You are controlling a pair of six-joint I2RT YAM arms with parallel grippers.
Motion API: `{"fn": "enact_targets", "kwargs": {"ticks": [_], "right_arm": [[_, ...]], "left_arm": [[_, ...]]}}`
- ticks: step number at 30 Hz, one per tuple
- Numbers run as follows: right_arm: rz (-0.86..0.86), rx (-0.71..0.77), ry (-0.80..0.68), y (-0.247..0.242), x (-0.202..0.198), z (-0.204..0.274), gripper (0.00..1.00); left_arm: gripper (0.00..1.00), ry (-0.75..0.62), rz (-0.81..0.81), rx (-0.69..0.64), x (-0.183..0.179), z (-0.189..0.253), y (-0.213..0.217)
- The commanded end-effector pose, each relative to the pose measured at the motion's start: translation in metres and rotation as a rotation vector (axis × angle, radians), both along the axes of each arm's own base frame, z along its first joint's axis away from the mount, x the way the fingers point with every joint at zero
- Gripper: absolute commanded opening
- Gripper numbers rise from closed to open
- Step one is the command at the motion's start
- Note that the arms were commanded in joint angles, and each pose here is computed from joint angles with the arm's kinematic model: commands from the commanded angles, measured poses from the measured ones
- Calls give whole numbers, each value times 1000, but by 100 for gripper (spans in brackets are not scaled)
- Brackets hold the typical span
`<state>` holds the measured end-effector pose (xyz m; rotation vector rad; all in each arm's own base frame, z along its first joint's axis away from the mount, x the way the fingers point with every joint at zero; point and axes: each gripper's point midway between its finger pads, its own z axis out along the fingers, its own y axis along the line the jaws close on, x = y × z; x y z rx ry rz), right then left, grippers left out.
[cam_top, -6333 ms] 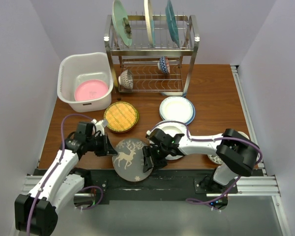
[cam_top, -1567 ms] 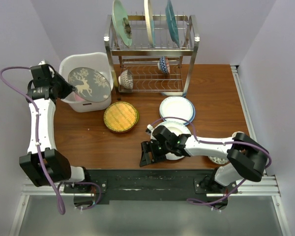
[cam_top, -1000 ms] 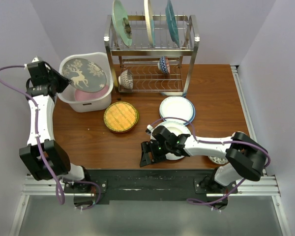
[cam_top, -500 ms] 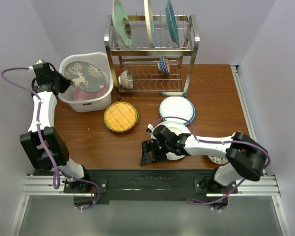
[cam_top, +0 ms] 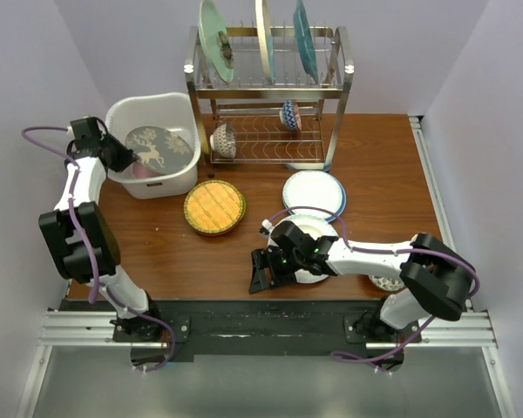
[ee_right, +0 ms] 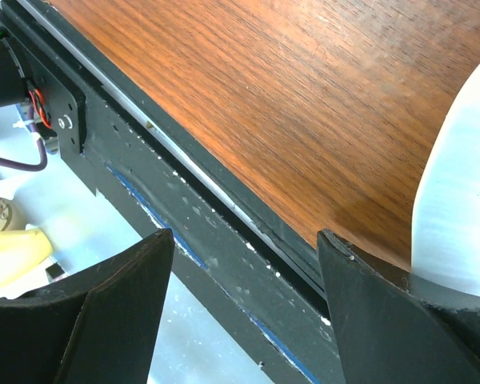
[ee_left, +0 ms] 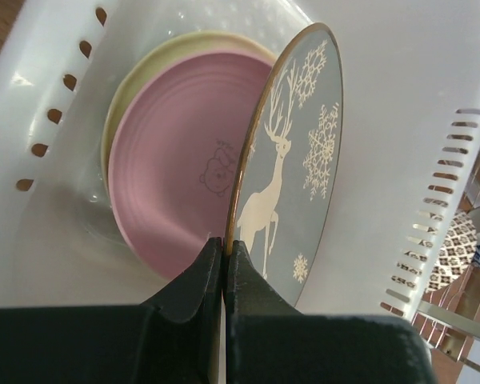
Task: Place the plates into the plastic bin on the countertop
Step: Place the plate in the plastic bin.
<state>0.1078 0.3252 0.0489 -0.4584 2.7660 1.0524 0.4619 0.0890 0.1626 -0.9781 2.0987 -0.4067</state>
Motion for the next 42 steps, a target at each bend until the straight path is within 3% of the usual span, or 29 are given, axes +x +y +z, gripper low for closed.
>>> {"fn": "enact_targets", "kwargs": {"ticks": [1,9,16,23,37,42], "right_arm": [[-6,-2,-35,-1,6,4,76],[-9,-1,-34,-2,6,5,76],[-9,3,-36,-2,7,6,76],[-9,6,-42,-3,6,8,76],[-14,20,-52,-4,6,16,76],[-20,29,-63,-5,8,22,76]], "left_arm": [[0,-150,-95,15,28,37,-8],[6,-100,-113,57,24,25,-4],[29,-85,-121,82,22,29,-2],[36,-71,-124,105,20,33,1],[60,-86,-135,142,16,57,3],[68,-159,-177,133,10,90,-9]]}}
